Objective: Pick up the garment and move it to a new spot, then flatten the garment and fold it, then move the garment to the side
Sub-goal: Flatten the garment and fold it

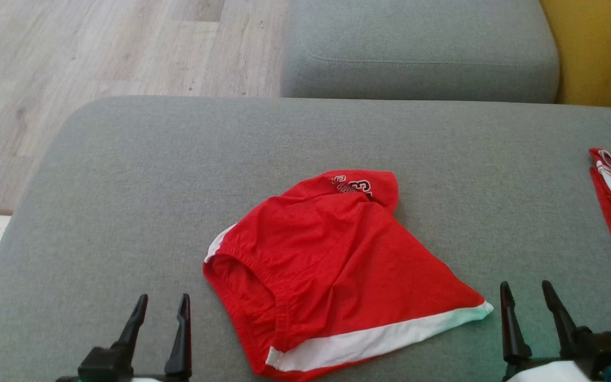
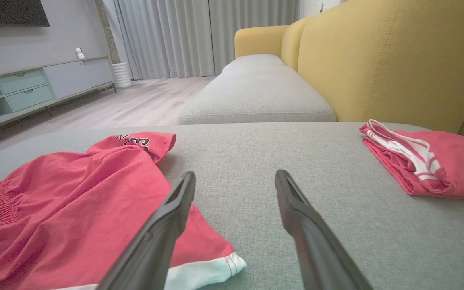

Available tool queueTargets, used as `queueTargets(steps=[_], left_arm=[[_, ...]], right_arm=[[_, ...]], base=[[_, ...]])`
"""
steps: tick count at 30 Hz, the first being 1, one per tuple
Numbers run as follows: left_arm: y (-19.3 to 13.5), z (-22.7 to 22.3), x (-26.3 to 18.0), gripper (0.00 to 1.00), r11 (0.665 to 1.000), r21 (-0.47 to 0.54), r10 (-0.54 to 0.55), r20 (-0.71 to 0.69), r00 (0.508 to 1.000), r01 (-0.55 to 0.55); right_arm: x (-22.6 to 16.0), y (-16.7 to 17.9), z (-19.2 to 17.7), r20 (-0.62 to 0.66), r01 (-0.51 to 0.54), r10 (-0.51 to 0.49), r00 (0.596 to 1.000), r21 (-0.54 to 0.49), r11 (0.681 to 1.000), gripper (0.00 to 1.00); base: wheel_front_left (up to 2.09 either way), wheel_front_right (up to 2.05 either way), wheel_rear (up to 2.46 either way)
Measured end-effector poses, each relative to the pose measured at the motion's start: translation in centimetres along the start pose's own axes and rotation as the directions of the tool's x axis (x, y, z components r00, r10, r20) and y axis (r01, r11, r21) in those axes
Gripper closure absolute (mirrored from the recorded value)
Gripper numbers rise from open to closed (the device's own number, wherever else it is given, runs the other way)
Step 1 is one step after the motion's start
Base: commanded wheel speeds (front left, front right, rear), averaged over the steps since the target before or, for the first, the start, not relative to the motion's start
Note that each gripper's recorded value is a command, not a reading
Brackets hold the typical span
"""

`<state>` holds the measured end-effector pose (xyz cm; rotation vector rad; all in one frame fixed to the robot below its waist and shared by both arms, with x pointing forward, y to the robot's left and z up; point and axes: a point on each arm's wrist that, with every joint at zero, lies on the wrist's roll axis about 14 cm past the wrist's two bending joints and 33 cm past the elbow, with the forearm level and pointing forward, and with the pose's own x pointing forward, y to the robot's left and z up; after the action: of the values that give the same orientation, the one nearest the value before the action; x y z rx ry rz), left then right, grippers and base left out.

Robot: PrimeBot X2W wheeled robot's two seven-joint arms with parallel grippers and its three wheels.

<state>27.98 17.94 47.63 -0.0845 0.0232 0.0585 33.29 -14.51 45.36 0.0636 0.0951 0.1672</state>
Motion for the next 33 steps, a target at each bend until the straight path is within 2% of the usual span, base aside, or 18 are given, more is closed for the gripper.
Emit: queueTargets(steps=[11, 16, 19, 23, 28, 30, 33], left_arm=[[-0.4, -0.1, 0.6, 0.0, 0.999, 0.013, -0.032, 0.003, 0.999, 0.032], [-1.7, 0.0, 0.6, 0.0, 0.997, -0.011, -0.075, 0.007, 0.997, 0.075], [-3.8, -3.3, -0.6, 0.0, 0.987, -0.033, -0.157, -0.115, 0.981, 0.154], [-5.8, -6.2, -1.8, 0.0, 0.971, -0.072, -0.238, -0.28, 0.93, 0.227], [-6.7, -7.8, -2.3, 0.0, 0.957, -0.08, -0.289, -0.383, 0.877, 0.28], [-6.7, -8.0, -2.4, 0.0, 0.956, -0.087, -0.292, -0.397, 0.87, 0.281], [-6.9, -8.0, -2.4, 0.0, 0.953, -0.093, -0.301, -0.403, 0.864, 0.289]], right_arm=[[-0.5, -0.4, -0.6, -0.017, 0.016, -0.016, 1.0, 0.006, 1.0, 0.0], [-0.6, -0.4, -0.5, -0.015, 0.017, -0.017, 1.0, 0.004, 1.0, 0.0], [-0.9, 0.4, -2.3, -0.087, -0.016, 0.012, 0.996, -0.043, 0.999, 0.0], [-0.5, 0.9, -5.4, -0.274, -0.058, 0.03, 0.961, -0.093, 0.994, 0.0], [1.6, 1.5, -6.2, -0.381, -0.121, 0.055, 0.923, -0.152, 0.981, 0.0], [1.8, 1.3, -6.4, -0.397, -0.123, 0.051, 0.917, -0.158, 0.98, 0.0], [1.5, 1.0, -7.7, -0.464, -0.129, 0.039, 0.885, -0.164, 0.978, 0.0]], base=[[0.0, 0.0, 0.0], [0.0, 0.0, 0.0], [0.0, 0.0, 0.0], [0.0, 0.0, 0.0], [0.0, 0.0, 0.0], [0.0, 0.0, 0.0], [0.0, 0.0, 0.0]])
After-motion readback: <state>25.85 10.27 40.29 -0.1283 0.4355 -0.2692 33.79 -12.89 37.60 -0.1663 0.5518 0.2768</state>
